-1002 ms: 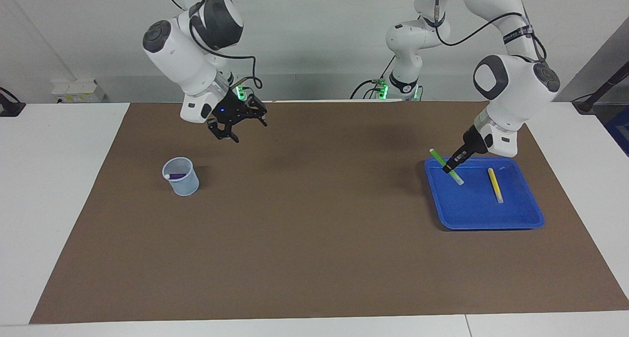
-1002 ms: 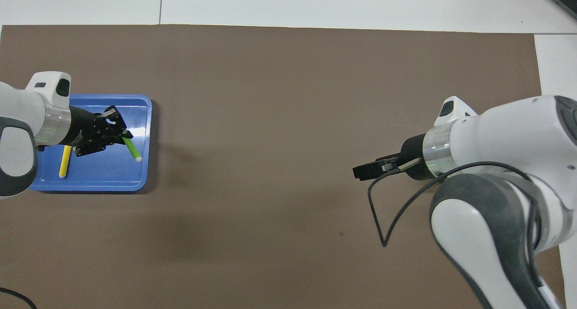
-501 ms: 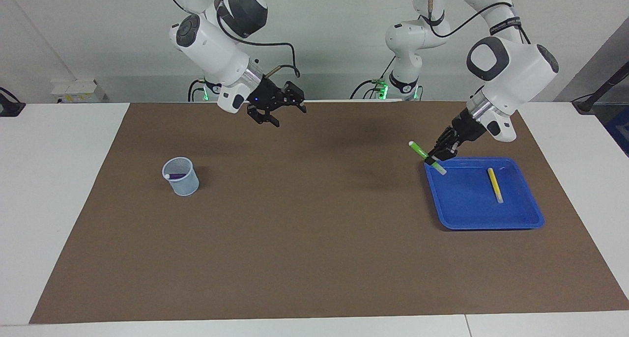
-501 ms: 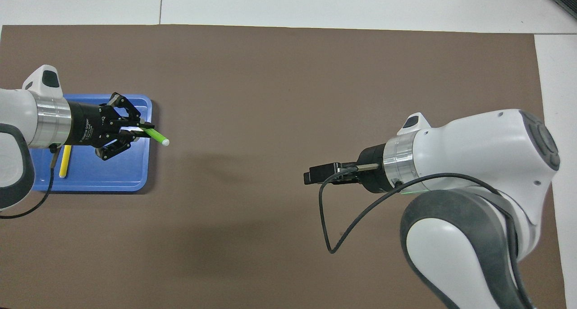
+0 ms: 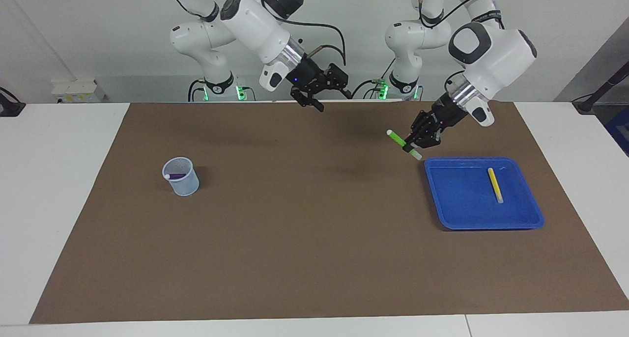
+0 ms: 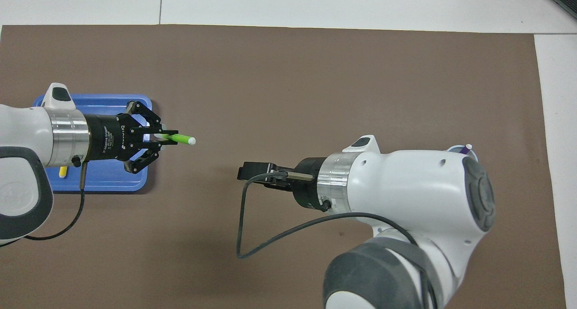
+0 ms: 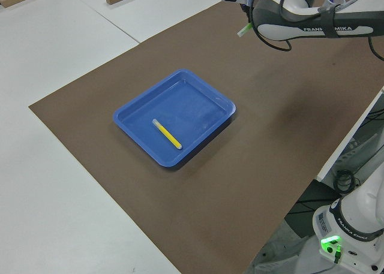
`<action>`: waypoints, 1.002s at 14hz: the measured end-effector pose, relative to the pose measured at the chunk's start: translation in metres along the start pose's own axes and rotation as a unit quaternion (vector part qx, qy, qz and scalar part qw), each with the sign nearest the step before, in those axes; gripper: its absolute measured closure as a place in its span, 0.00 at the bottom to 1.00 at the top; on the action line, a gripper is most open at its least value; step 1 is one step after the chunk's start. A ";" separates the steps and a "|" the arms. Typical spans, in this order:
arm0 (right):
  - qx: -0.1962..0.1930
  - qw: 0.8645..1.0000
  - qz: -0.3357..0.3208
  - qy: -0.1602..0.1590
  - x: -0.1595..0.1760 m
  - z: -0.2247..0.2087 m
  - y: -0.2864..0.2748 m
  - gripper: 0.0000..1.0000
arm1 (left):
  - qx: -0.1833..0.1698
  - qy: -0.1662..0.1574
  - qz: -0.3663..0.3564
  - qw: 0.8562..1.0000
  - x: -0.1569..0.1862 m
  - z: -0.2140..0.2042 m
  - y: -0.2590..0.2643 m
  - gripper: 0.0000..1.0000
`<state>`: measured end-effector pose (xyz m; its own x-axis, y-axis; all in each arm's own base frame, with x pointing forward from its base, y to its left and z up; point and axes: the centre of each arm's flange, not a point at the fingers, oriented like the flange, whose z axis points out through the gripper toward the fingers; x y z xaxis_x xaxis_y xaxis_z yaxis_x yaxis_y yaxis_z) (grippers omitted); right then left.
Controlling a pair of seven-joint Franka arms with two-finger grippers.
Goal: Transfer and insert pens with both arms
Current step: 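Grasp the green pen with the right gripper from the left gripper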
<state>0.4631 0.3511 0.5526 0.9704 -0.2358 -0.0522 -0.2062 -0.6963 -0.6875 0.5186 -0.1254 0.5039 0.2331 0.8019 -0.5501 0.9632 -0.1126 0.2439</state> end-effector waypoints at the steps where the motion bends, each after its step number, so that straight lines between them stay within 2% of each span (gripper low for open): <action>1: 0.011 1.000 0.012 0.015 -0.006 0.009 -0.009 0.00 | -0.005 -0.003 -0.022 1.000 -0.007 0.000 -0.005 0.83; 3: 0.029 0.998 0.039 0.032 -0.015 0.031 -0.024 0.00 | -0.016 -0.005 -0.065 0.998 -0.026 0.003 -0.014 0.83; 6: 0.034 0.997 0.055 0.035 -0.005 0.055 -0.031 0.00 | -0.030 -0.001 -0.115 0.993 -0.047 0.015 -0.023 0.83; 10: 0.037 0.997 0.061 0.041 0.010 0.064 -0.032 0.00 | -0.031 0.002 -0.131 0.991 -0.049 0.022 -0.033 0.83; 11: 0.039 0.996 0.062 0.044 0.014 0.061 -0.033 0.08 | -0.031 0.003 -0.131 0.991 -0.050 0.021 -0.036 0.83; 13: 0.042 0.996 0.065 0.049 0.023 0.059 -0.033 0.13 | -0.033 0.003 -0.130 0.991 -0.053 0.018 -0.041 0.83; 14: 0.042 0.996 0.067 0.050 0.026 0.062 -0.032 0.20 | -0.034 0.003 -0.129 0.991 -0.055 0.016 -0.043 0.83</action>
<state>0.5028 0.4090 0.5287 0.9166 -0.3922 -0.0781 -0.3179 -0.5960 -0.7374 0.4668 -0.1747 0.5108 -0.0210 0.8020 -0.5969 0.9794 0.1366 0.1491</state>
